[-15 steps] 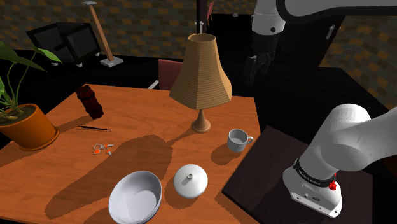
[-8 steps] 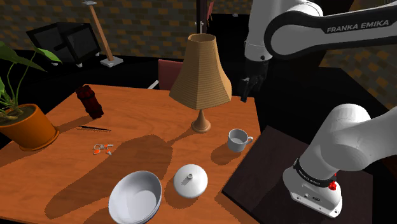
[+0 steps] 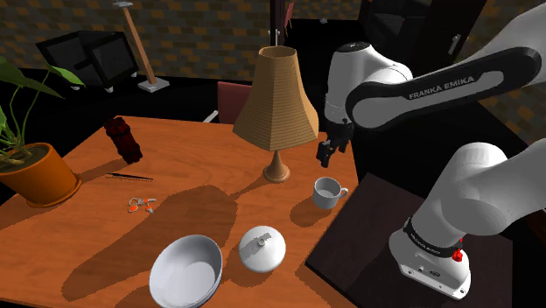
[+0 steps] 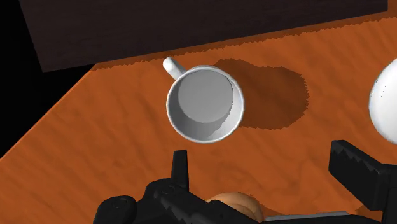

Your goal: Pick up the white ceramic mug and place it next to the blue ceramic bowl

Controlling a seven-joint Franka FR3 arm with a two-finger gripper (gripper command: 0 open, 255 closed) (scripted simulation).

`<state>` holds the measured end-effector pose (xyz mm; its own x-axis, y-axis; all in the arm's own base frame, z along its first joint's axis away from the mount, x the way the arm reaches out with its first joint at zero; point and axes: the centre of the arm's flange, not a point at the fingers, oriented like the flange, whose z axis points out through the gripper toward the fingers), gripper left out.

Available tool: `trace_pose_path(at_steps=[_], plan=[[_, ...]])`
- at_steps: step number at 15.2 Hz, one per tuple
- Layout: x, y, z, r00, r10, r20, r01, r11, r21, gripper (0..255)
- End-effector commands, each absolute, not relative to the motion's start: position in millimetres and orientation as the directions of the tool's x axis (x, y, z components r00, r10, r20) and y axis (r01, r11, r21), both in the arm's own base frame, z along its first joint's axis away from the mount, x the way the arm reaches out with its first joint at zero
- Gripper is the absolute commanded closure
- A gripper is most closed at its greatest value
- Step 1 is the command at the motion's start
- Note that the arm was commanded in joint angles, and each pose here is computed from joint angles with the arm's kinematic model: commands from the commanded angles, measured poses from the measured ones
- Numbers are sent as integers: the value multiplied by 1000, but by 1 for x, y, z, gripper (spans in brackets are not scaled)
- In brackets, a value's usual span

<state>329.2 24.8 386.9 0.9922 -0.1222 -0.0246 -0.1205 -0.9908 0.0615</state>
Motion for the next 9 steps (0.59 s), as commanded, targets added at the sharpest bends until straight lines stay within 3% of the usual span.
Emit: trace_pose_path(at_steps=[1, 9], plan=[[332, 26, 360, 992, -123, -22, -122, -991, 59, 0], [339, 36, 256, 992, -126, -23, -125, -991, 54, 0]])
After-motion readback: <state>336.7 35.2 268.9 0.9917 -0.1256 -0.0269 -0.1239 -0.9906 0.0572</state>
